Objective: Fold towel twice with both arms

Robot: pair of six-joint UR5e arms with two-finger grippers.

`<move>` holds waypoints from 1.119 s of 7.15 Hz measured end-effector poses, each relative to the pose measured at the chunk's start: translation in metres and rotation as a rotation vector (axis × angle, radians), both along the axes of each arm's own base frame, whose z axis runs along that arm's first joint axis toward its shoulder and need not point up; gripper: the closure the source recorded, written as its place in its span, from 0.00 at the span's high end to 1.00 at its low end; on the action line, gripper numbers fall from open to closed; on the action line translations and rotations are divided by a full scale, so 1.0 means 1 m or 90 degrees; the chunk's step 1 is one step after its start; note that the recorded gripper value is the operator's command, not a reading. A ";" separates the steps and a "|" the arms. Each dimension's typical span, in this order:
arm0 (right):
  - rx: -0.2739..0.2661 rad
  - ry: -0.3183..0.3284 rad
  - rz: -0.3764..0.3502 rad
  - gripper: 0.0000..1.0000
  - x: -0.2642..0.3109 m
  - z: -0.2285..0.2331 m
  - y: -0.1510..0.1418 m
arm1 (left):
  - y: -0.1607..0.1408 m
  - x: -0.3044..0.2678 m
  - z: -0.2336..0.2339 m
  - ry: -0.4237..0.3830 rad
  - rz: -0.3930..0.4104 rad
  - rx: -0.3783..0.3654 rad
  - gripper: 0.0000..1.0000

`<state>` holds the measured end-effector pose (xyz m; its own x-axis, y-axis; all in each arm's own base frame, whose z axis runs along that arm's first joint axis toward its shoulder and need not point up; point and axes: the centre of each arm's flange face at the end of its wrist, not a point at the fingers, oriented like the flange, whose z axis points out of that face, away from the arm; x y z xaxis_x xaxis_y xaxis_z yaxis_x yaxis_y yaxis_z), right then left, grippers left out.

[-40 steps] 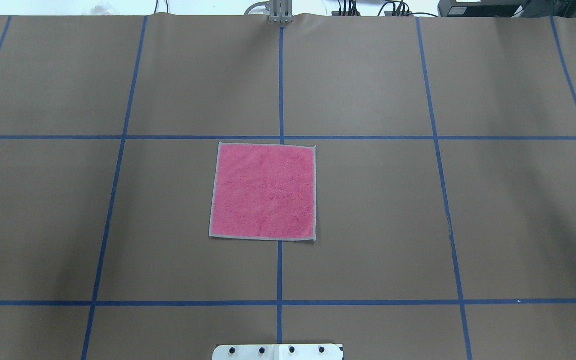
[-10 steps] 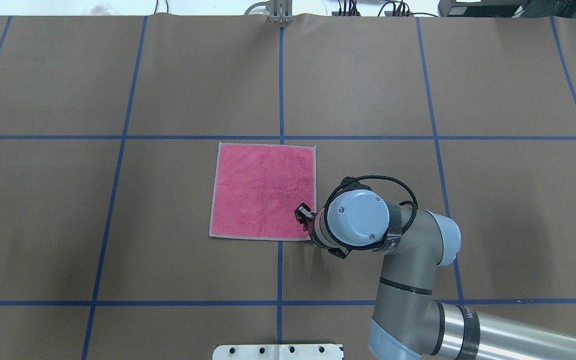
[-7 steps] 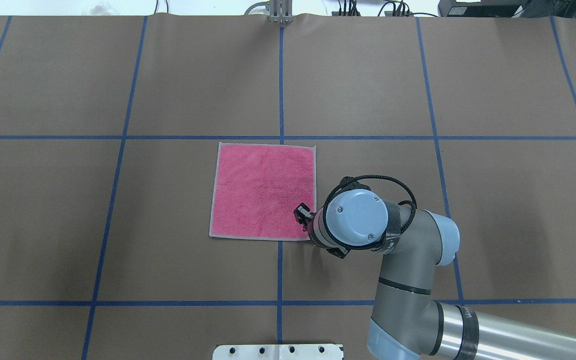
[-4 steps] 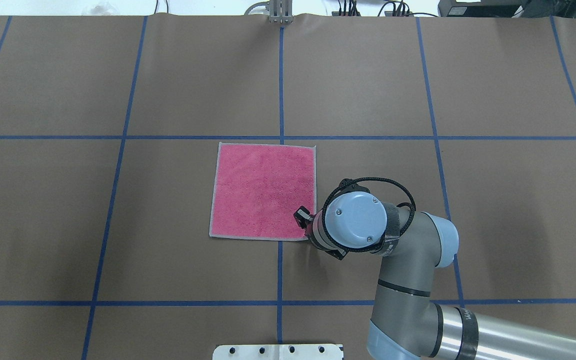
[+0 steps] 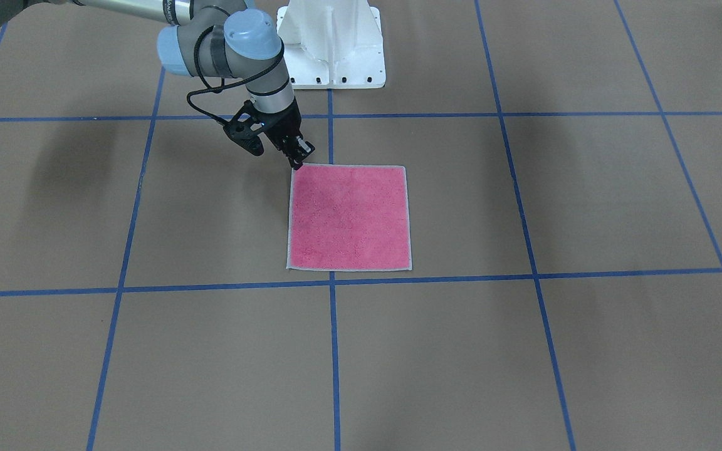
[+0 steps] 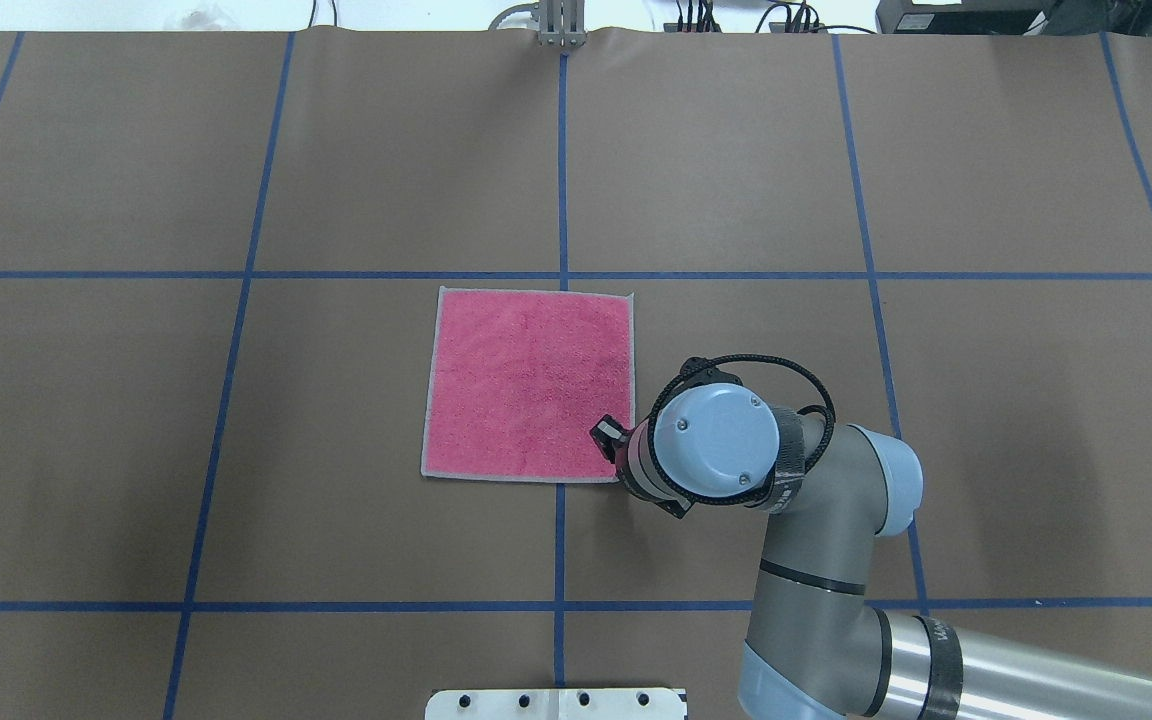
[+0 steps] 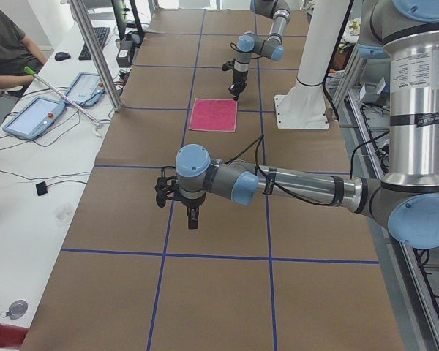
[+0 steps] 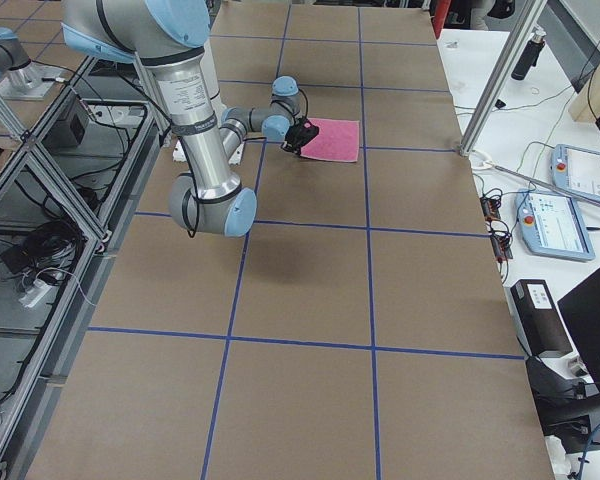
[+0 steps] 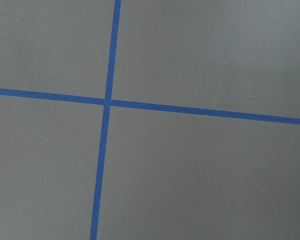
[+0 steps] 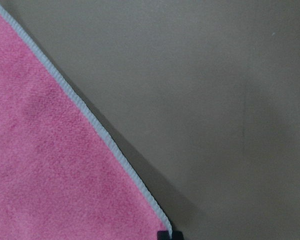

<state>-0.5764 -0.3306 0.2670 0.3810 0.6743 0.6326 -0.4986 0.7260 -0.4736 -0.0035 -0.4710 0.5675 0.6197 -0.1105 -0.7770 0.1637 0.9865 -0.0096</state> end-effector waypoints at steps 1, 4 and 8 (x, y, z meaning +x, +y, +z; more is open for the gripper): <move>0.000 0.000 0.002 0.00 0.002 0.001 -0.002 | -0.004 0.006 -0.010 0.006 -0.015 -0.014 1.00; 0.002 -0.005 0.006 0.00 0.023 0.006 0.000 | -0.018 0.088 -0.072 0.058 -0.048 -0.066 1.00; 0.003 -0.014 0.000 0.00 0.031 0.003 0.004 | -0.014 0.257 -0.206 0.150 -0.105 -0.195 1.00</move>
<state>-0.5458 -0.3267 0.2696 0.3668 0.6711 0.6442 -0.4879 0.7284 -0.4810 0.2532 -0.4855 0.3616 0.3839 -0.4414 -0.8110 0.2770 0.8929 -0.3549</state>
